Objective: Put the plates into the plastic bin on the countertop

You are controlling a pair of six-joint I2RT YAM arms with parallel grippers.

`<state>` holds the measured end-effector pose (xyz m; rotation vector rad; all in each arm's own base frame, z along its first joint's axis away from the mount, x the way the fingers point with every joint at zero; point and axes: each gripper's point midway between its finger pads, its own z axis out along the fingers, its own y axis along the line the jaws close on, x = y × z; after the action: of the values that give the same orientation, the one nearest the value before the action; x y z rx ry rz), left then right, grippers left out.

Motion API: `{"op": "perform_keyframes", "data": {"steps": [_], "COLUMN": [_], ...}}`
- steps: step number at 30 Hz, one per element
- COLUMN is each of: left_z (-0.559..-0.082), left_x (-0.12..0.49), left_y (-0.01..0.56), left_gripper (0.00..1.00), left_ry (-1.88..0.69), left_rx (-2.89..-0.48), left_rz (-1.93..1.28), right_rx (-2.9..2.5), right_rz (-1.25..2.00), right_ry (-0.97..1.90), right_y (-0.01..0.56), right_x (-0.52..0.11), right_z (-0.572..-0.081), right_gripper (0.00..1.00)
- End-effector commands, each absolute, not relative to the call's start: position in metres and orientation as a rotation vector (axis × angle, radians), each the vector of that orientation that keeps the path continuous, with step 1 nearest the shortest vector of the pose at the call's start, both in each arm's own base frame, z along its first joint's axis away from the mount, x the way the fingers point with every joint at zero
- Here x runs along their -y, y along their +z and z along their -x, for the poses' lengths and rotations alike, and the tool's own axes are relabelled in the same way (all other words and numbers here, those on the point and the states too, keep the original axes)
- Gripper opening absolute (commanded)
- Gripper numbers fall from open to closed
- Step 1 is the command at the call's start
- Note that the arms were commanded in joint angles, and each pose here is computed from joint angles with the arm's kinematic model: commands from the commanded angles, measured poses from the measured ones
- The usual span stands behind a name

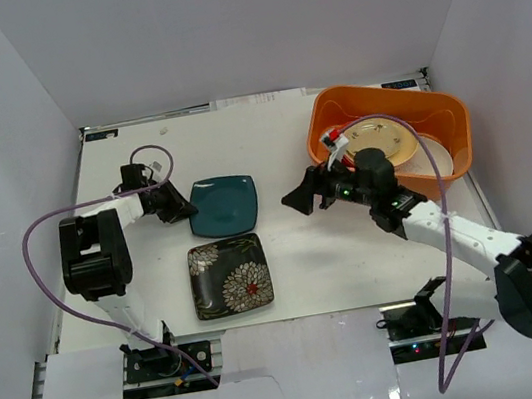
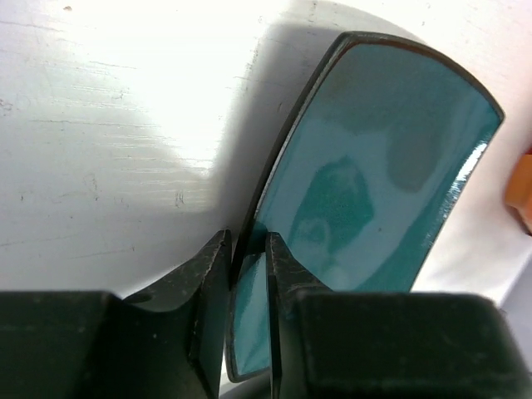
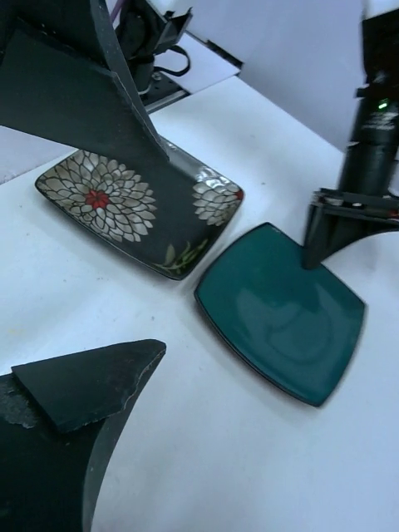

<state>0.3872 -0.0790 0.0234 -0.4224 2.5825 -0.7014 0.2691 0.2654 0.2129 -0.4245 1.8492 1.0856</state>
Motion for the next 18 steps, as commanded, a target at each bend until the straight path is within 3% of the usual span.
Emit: {"op": "perform_keyframes", "data": {"steps": [1, 2, 3, 4, 5, 6, 8, 10, 18], "left_z": [-0.354, -0.355, -0.354, -0.353, -0.353, -0.353, -0.352, -0.351, -0.350], "left_x": [0.068, 0.069, 0.070, 0.070, 0.070, 0.071, 0.072, 0.074, 0.078], "left_y": [-0.018, -0.017, -0.017, -0.018, -0.019, -0.020, -0.021, -0.024, -0.030], "left_gripper": [0.25, 0.25, 0.28, 0.31, 0.36, 0.45, 0.51, 0.55, 0.54], "left_ry": [-0.666, -0.678, -0.686, -0.690, -0.687, -0.691, -0.707, -0.727, -0.759], "left_rx": [-2.722, -2.718, -2.718, -2.723, -2.726, -2.728, -2.734, -2.741, -2.766], "left_rz": [0.512, 0.508, 0.509, 0.511, 0.510, 0.513, 0.513, 0.517, 0.521], "right_rx": [-1.864, -1.910, -1.921, -1.932, -1.975, -1.996, -2.036, -2.067, -2.148], "right_rz": [0.427, 0.420, 0.396, 0.367, 0.316, 0.296, 0.274, 0.265, 0.153], "right_ry": [1.109, 1.099, 1.075, 1.060, 1.019, 1.007, 0.981, 0.972, 1.004], "right_y": [0.192, 0.175, 0.168, 0.162, 0.144, 0.138, 0.121, 0.110, 0.064], "right_x": [-0.296, -0.303, -0.309, -0.312, -0.315, -0.317, -0.325, -0.332, -0.364], "right_z": [-0.269, -0.271, -0.272, -0.276, -0.285, -0.290, -0.301, -0.307, -0.324], "right_gripper": [0.90, 0.89, 0.80, 0.68, 0.40, 0.37, 0.38, 0.46, 0.58]}}
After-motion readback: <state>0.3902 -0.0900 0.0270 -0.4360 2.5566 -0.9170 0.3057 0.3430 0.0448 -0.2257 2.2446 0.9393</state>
